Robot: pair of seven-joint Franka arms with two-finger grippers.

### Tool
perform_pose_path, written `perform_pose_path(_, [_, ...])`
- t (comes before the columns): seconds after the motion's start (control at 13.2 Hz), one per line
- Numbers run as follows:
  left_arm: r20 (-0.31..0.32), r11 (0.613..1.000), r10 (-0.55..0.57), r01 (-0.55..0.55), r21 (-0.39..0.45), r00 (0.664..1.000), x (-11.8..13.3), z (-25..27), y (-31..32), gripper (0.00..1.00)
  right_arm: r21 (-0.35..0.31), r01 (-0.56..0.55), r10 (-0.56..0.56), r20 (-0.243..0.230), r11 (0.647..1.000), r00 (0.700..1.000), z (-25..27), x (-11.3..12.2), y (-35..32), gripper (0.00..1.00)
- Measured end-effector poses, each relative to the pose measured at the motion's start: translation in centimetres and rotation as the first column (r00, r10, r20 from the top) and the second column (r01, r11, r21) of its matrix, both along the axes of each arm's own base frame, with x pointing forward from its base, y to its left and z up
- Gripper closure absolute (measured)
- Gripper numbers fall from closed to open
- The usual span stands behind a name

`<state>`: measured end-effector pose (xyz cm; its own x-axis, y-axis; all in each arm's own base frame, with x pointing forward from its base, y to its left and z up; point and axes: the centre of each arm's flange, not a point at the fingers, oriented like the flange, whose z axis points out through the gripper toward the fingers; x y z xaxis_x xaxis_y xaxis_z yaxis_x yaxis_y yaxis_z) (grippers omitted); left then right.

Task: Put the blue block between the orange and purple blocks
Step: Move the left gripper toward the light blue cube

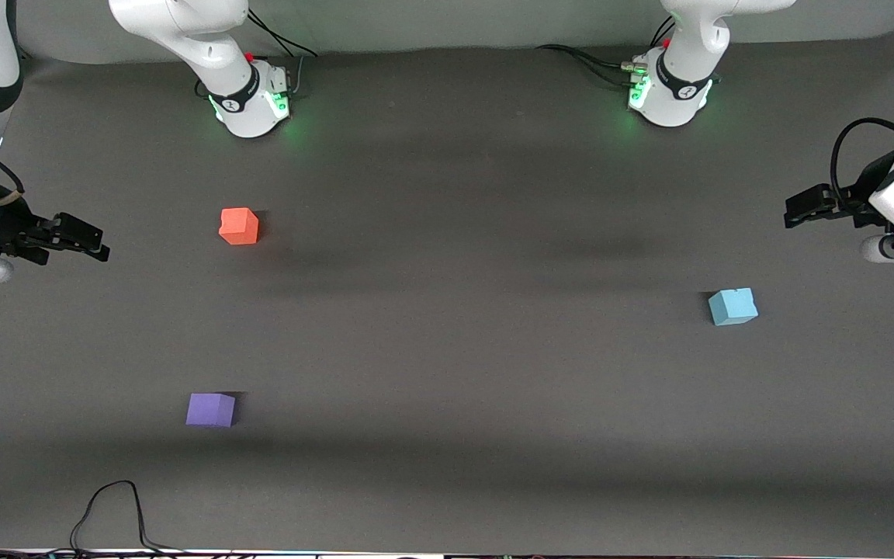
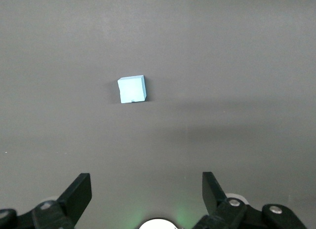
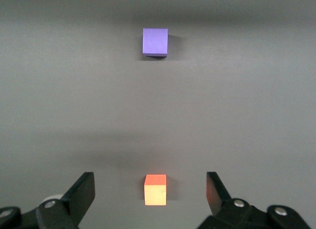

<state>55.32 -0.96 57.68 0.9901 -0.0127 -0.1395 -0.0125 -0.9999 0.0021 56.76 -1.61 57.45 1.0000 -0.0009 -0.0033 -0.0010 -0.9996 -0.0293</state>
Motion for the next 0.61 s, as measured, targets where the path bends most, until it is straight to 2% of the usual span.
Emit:
perform_pose_path(0.38, [-0.008,1.0,-0.019,0.019,0.009,1.0,-0.3,-0.2,3.7,0.0,0.0,0.0,0.0,0.0,1.0,1.0,0.0,0.0,0.0,0.0])
perform_pose_path(0.61, [-0.002,1.0,-0.025,0.025,0.015,1.0,-1.2,-1.3,3.9,0.0,0.0,0.0,0.0,0.0,1.0,1.0,0.0,0.0,0.0,0.0])
